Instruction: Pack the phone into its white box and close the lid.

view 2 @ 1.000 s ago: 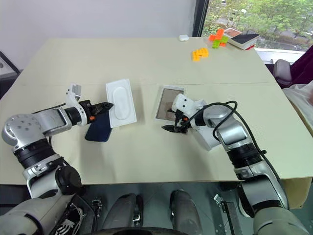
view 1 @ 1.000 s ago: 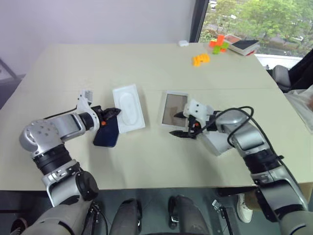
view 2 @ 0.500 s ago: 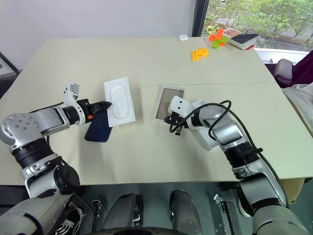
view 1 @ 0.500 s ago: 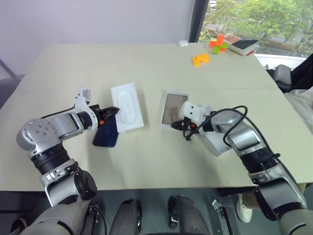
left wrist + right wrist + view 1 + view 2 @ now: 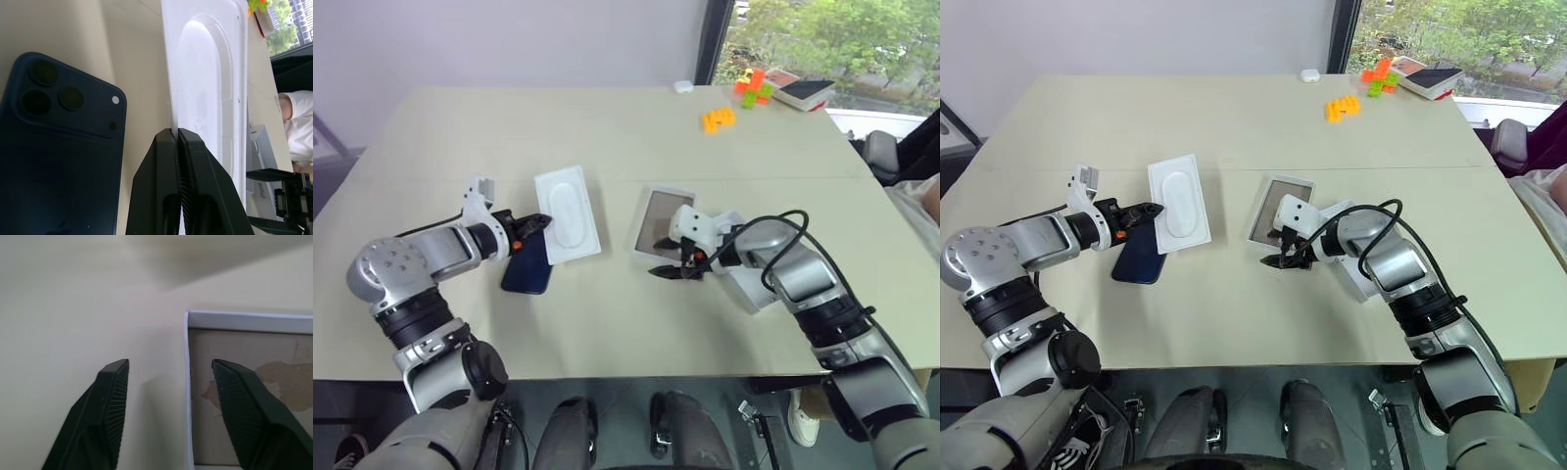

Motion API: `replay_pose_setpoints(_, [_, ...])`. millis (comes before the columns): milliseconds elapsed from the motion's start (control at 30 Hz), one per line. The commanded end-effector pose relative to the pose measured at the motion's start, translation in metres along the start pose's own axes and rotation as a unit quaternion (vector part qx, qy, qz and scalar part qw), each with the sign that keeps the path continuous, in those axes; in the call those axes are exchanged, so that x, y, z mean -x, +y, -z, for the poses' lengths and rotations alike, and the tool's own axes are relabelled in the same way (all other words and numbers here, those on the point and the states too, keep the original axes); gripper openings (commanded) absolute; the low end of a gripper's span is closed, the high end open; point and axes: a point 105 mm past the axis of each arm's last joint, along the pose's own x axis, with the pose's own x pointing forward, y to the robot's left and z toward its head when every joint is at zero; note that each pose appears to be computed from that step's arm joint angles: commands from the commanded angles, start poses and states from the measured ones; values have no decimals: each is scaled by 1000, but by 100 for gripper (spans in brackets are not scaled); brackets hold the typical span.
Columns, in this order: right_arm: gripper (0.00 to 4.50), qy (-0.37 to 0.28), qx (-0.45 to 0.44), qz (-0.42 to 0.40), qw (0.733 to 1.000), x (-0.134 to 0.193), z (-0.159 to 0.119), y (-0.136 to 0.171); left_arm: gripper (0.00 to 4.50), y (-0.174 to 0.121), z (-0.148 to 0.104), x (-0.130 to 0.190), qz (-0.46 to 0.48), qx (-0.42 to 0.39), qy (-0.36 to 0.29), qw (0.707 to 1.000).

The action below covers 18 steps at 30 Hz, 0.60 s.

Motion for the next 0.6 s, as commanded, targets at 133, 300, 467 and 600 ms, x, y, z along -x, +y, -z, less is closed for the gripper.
replay_pose_setpoints(133, [164,20,36,28,999,-8,1,-5,0,-9,-6,1,9,-18,-13,1000])
replay_pose_setpoints(300, [2,38,50,30,998,-11,8,-7,0,-12,-8,1,14,-17,-15,1000])
replay_pose_setpoints(467, [2,-2,73,-8,997,-6,-5,5,0,-12,-11,3,15,-12,-17,1000])
replay_pose_setpoints(600, [2,-35,89,-81,992,2,-12,35,0,-15,-18,5,19,-11,-24,999])
